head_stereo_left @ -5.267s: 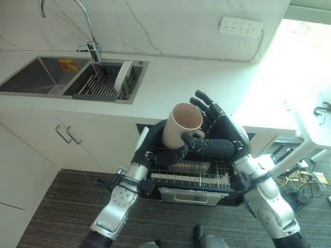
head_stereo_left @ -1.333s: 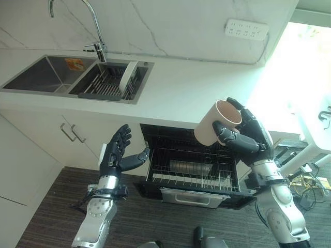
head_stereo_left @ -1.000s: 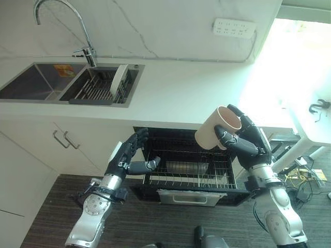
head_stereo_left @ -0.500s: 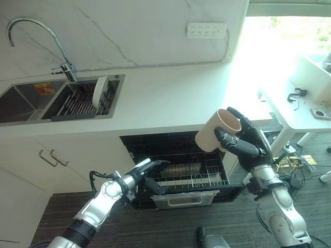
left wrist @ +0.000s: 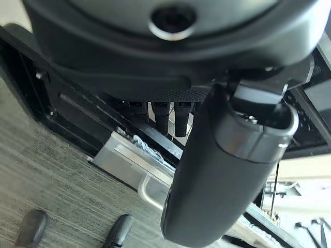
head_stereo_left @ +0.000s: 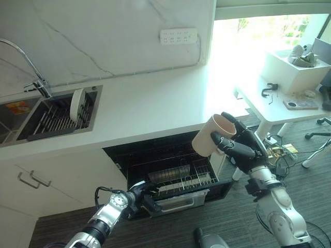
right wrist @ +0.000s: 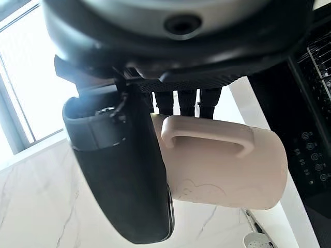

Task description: Place the dishes in the dishwasher.

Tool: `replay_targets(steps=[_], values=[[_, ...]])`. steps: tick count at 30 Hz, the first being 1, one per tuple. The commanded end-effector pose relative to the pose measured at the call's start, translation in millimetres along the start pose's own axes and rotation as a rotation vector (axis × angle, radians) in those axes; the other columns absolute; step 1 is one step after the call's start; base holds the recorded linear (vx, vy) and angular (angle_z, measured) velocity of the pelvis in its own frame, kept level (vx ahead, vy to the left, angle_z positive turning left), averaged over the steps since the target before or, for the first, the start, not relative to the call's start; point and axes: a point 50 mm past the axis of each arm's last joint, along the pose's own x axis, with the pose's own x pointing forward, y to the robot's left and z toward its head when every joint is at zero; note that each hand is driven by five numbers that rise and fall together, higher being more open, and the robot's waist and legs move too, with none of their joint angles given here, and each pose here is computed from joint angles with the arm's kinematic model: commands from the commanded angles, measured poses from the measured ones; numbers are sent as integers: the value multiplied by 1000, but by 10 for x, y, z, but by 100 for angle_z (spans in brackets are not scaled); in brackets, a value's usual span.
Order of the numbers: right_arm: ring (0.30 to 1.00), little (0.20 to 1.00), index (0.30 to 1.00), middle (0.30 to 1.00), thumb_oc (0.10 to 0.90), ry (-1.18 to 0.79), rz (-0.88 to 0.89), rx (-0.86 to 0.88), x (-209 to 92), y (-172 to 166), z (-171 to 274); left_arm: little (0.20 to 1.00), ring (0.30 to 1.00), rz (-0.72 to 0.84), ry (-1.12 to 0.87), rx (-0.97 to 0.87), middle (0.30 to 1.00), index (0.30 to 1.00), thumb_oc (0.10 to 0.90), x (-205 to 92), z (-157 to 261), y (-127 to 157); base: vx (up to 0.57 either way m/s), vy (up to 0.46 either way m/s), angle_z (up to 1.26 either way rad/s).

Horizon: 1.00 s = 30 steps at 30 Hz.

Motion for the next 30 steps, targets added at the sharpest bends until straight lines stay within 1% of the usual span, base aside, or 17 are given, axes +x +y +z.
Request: replay_targets(steps=[1,2,4,6,7,10,14,18,21,23,25,26,28,30], values=[[300,300,300,300,400,-265,141,12,170,179,538,900,900,-102,-95,56,900,900,800,4,278,84,33,8,-1],[300,300,300,300,400,-261,143,10,168,178,532,900,900,-166,-73,65,900,900,800,12,253,20,34,7,-1],[300,300,300,300,400,-254,150,8,184,183,517,900,900,-372,-3,98,900,900,800,16,191,-223,17,4,-1],[300,300,300,300,400,-253,151,7,205,192,510,900,900,-489,44,110,900,900,800,2,159,-339,0,0,0],[300,300,300,300,400,-250,150,6,218,202,501,900,900,-576,76,129,900,900,800,-22,138,-411,0,0,0],[300,300,300,300,400,-245,156,1,247,219,499,900,900,-758,178,154,900,900,800,-110,51,-493,0,0,0],[300,300,300,300,400,-236,167,-6,279,242,489,900,900,-952,263,148,900,900,800,-221,-5,-584,1,8,0],[300,300,300,300,400,-223,174,-20,305,241,470,900,900,-1097,297,129,900,900,800,-313,-4,-648,-2,26,-1],[300,300,300,300,400,-213,172,-28,313,227,453,900,900,-1155,296,109,900,900,800,-348,0,-689,-4,22,0],[300,300,300,300,400,-199,168,-39,313,193,436,900,900,-1156,255,83,900,900,800,-357,19,-693,-2,15,1],[300,300,300,300,400,-185,158,-51,292,162,410,900,900,-1074,127,15,900,900,800,-333,110,-661,2,5,-2],[300,300,300,300,400,-179,142,-54,266,131,394,900,900,-995,-1,-89,900,900,800,-319,268,-592,0,0,0],[300,300,300,300,400,-174,125,-56,227,83,366,900,900,-898,-147,-231,900,900,800,-315,434,-505,-9,-9,3],[300,300,300,300,400,-168,104,-58,169,17,323,900,900,-774,-285,-415,900,900,800,-303,547,-408,2,-13,4]])
